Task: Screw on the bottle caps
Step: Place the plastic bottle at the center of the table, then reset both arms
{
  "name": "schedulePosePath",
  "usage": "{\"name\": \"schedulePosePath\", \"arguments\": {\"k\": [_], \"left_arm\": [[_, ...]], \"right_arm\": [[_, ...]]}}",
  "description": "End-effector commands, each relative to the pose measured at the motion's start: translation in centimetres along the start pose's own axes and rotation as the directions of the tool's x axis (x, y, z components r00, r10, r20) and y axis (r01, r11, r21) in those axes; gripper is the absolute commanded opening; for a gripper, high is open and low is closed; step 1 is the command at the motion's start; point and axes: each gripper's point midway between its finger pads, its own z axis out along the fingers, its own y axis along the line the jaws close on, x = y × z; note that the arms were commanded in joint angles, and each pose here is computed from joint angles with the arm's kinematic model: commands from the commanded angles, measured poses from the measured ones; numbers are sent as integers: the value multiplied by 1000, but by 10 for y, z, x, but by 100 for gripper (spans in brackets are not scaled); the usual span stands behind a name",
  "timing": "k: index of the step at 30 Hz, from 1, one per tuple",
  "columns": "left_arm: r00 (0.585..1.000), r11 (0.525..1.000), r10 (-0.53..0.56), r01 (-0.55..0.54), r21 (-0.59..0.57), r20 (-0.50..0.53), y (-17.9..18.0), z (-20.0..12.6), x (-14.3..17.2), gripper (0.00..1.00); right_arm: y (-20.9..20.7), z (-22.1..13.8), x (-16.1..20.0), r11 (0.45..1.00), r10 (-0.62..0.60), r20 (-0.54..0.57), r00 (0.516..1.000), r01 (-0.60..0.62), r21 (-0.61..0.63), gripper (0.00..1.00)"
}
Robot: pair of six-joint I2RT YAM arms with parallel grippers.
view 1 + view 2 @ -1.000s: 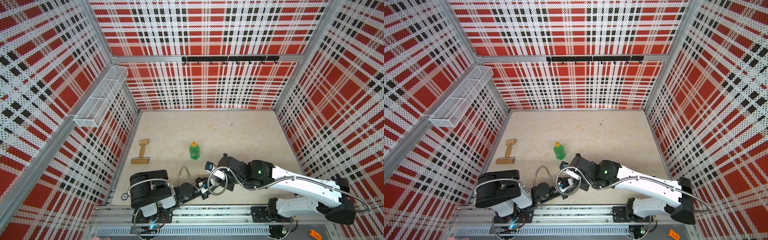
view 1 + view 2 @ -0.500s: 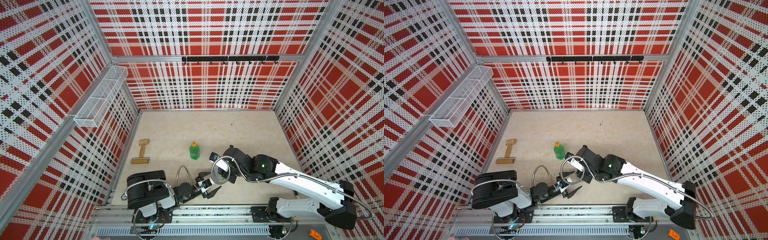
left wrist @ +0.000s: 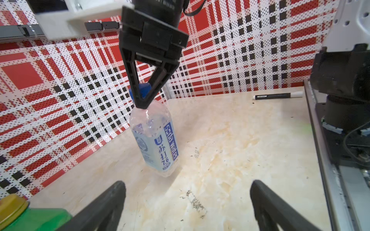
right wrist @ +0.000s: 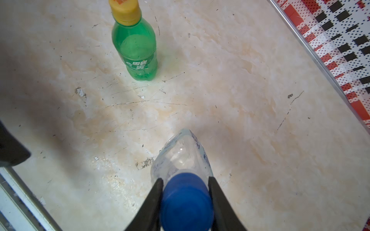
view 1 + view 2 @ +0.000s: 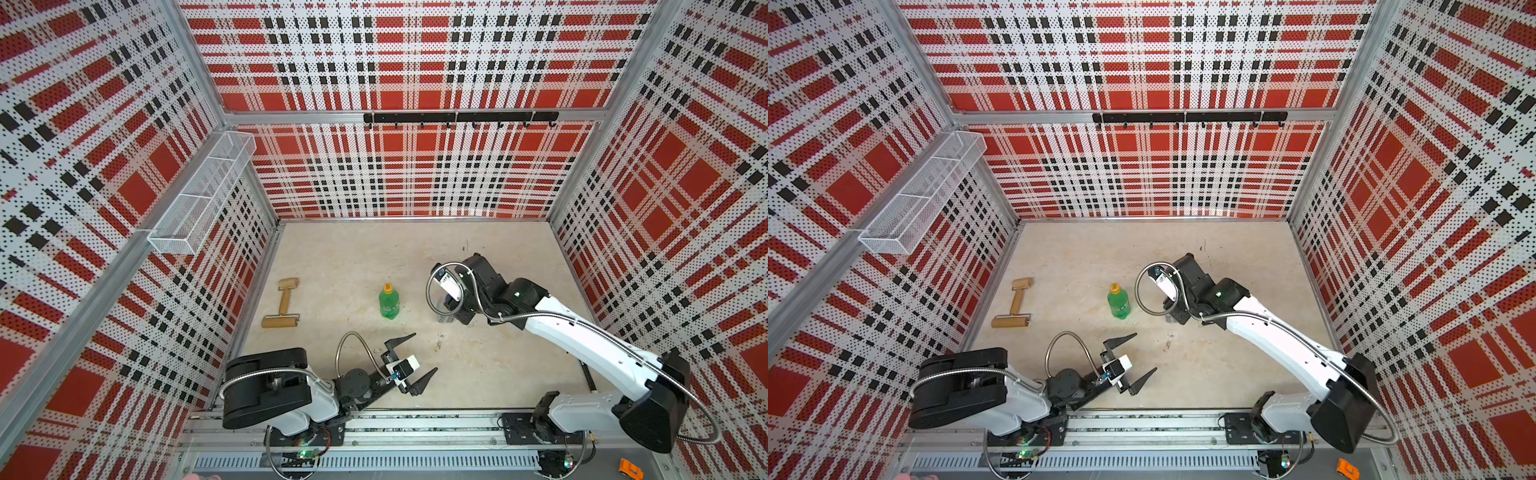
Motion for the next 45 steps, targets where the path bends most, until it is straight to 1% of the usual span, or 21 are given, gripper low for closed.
{"name": "schedulePosePath", "arguments": {"k": [1, 7, 9, 12, 13, 15, 17, 21, 23, 25, 27, 31, 33, 35, 37, 38, 39, 40, 42, 45], "left_arm": [[999, 999, 27, -28, -44, -25, 6, -2, 7, 99], [997, 998, 35, -39, -53, -67, 6, -2, 19, 99], [997, 998, 34, -38, -47, -70, 4, -1, 21, 99], [996, 998, 36, -39, -43, -79, 2, 0, 24, 99], [996, 998, 37, -41, -44, -82, 2, 1, 25, 99], [995, 998, 36, -40, -43, -89, 1, 2, 27, 99], [995, 999, 35, -38, -32, -91, -1, 2, 28, 99], [995, 999, 33, -36, -32, -91, -1, 1, 28, 99], [995, 999, 34, -37, -32, -91, -1, 1, 28, 99], [995, 999, 33, -36, -32, -91, -1, 1, 28, 99], [996, 999, 31, -34, -33, -89, 0, 1, 28, 99], [997, 998, 26, -30, -50, -74, 3, 3, 22, 99], [998, 997, 18, -21, -68, -54, 6, 6, 15, 99], [1000, 994, -21, 20, -105, -8, 14, 8, -1, 99], [994, 984, -82, 92, -155, 67, 27, 10, -25, 99], [989, 974, -109, 127, -187, 104, 36, 12, -38, 99], [981, 964, -128, 157, -214, 144, 45, 12, -52, 99], [972, 947, -146, 191, -260, 184, 58, 11, -66, 99], [957, 903, -167, 245, -354, 237, 86, 10, -85, 99], [940, 810, -168, 303, -502, 297, 139, 0, -113, 99]], "right_arm": [[-8, 7, -20, 999, 14, 58, 998, -12, -39, 0], [-21, 29, -16, 997, 62, 16, 998, -61, -38, 0], [-17, 37, -12, 996, 59, -5, 998, -60, -71, 0], [-18, 43, -9, 995, 67, -23, 997, -68, -70, 0], [-18, 44, -8, 995, 71, -27, 997, -73, -69, 3], [-19, 46, -7, 995, 75, -31, 997, -77, -67, 15], [-20, 47, -6, 995, 77, -34, 996, -79, -62, 23], [-20, 46, -6, 995, 81, -35, 996, -83, -60, 35], [-21, 45, -6, 995, 77, -31, 997, -79, -53, 45], [-21, 44, -6, 996, 77, -29, 997, -78, -51, 60], [-19, 37, -11, 995, 69, -13, 998, -70, -71, 64], [-31, 13, -29, 997, 71, 57, 996, -70, -20, 68], [-37, -2, -39, 997, 72, 109, 991, -72, 2, 71], [-40, -21, -52, 997, 71, 183, 981, -74, 8, 77], [-46, -41, -66, 995, 83, 273, 958, -96, 34, 82], [-52, -52, -72, 992, 89, 320, 943, -114, 60, 86], [-60, -62, -77, 985, 98, 366, 925, -143, 97, 98], [-70, -74, -82, 976, 98, 425, 900, -171, 137, 100], [-89, -94, -87, 948, 99, 518, 849, -239, 210, 100], [-132, -118, -80, 867, 160, 650, 743, -421, 268, 100]]}}
